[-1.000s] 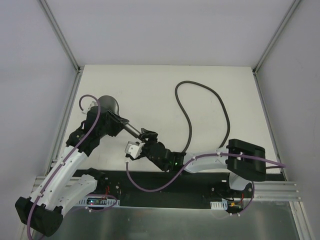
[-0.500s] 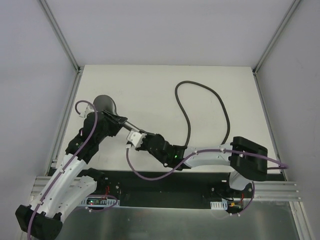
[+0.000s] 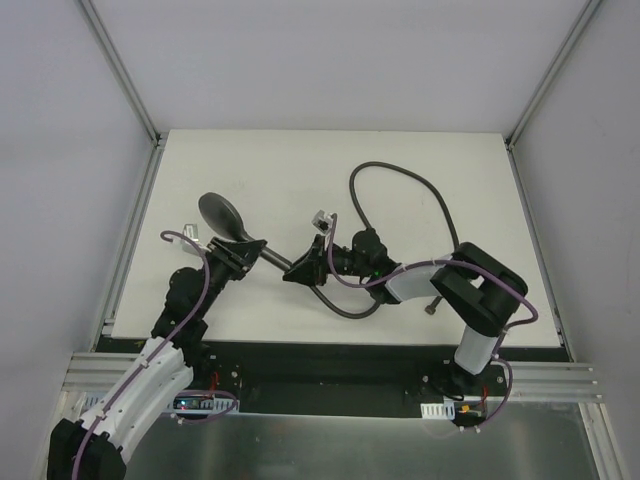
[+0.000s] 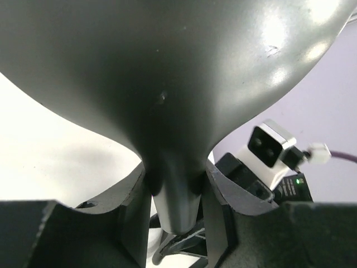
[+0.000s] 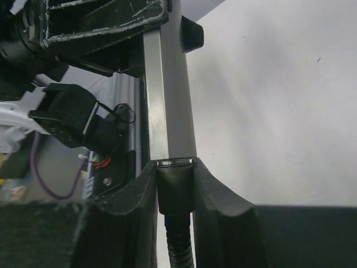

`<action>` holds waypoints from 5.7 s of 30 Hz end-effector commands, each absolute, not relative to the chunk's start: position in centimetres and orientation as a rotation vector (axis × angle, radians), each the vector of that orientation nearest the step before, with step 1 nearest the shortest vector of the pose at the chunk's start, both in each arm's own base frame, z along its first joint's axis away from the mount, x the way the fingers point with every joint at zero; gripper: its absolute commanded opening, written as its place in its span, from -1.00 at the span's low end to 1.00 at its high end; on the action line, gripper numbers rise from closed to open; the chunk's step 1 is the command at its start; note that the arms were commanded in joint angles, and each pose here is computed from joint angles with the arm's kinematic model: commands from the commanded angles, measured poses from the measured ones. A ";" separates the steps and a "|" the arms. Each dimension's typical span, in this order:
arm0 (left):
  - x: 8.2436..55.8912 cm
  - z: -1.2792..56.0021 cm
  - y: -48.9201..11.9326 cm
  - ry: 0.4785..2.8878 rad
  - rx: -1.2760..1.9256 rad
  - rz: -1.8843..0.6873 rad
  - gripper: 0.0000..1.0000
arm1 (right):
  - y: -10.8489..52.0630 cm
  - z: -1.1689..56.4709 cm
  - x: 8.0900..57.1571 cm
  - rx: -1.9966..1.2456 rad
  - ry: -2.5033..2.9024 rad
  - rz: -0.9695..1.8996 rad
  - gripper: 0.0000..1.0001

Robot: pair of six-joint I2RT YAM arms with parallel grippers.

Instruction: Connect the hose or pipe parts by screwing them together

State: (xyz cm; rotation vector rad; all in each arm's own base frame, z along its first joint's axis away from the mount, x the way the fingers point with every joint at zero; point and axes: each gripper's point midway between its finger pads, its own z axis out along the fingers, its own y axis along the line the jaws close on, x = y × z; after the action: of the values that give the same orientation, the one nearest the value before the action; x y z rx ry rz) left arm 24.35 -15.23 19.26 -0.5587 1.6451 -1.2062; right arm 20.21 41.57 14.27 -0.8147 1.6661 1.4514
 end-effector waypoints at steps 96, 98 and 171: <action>24.1 22.8 -11.9 2.039 -0.876 -0.773 -1.00 | 43.7 19.7 18.2 -1.212 1.088 0.050 0.30; 23.9 22.7 -11.8 2.047 -0.887 -0.768 -1.00 | 44.0 19.5 17.9 -1.228 1.084 0.031 0.00; 23.4 22.4 -12.3 2.007 -0.902 -0.856 -1.00 | 44.8 18.5 18.4 -1.112 1.403 0.404 -0.99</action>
State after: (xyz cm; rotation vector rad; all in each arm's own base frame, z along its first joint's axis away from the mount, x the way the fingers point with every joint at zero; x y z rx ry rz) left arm 23.14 -10.76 20.26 -0.9936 2.0818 -0.7001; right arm 18.51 44.25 16.40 -1.1777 1.3440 0.1478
